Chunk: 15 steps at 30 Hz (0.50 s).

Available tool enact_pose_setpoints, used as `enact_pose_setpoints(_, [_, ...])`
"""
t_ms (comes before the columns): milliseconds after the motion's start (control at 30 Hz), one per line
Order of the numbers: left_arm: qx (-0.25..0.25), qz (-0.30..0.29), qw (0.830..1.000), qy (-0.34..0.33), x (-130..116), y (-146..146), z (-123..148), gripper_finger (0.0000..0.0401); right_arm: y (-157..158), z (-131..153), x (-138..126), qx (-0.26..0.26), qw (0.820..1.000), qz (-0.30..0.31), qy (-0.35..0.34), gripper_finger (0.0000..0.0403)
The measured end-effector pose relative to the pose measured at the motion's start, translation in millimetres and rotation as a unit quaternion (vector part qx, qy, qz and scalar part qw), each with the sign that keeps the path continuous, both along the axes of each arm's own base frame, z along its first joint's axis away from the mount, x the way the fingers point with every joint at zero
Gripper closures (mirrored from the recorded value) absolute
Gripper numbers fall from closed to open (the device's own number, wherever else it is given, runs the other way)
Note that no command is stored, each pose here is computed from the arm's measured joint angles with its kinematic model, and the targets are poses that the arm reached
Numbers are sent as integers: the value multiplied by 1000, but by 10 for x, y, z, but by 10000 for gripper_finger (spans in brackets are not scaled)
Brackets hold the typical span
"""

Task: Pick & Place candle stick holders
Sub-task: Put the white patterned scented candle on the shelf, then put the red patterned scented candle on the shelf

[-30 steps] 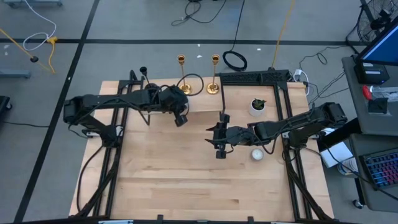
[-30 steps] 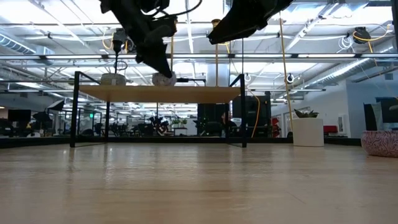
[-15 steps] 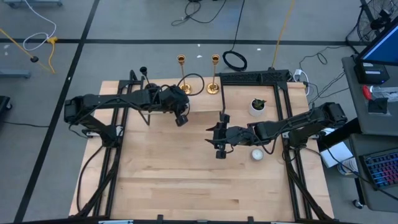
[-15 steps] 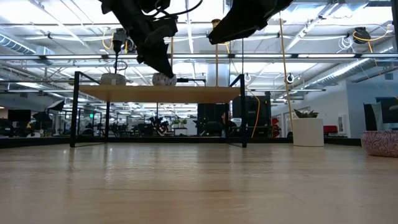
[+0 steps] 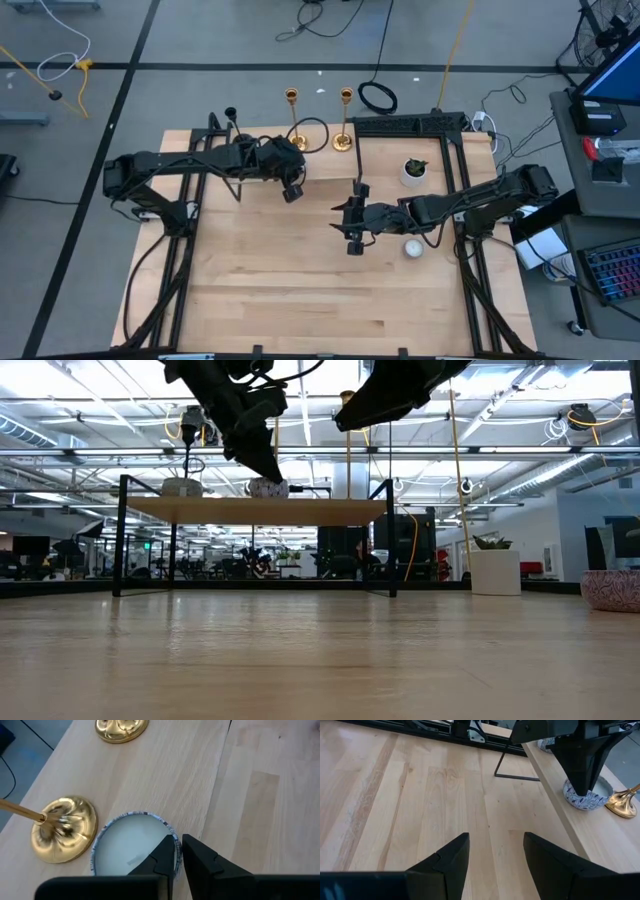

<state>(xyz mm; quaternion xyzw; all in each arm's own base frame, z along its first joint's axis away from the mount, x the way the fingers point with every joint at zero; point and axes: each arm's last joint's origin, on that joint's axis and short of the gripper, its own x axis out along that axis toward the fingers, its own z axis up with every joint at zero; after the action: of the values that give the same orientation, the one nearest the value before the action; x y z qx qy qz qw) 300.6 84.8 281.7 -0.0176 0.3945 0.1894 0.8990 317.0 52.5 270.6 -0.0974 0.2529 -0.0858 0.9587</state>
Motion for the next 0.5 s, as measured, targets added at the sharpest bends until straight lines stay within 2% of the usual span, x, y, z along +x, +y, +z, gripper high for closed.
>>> enact_pose_setpoints(133, [12, -11, 1000, -3, 10, 3, 10, 347, 0, 0, 0, 0, 1000, 0, 0, 216])
enact_pose_setpoints(367, [21, -13, 999, -27, 44, 12, 47, 280, 0, 0, 0, 0, 1000, 0, 0, 216])
enact_pose_setpoints(500, [28, -31, 999, -31, 3, -29, 108, 259, 1, 0, 0, 2, 1000, -1, 0, 216])
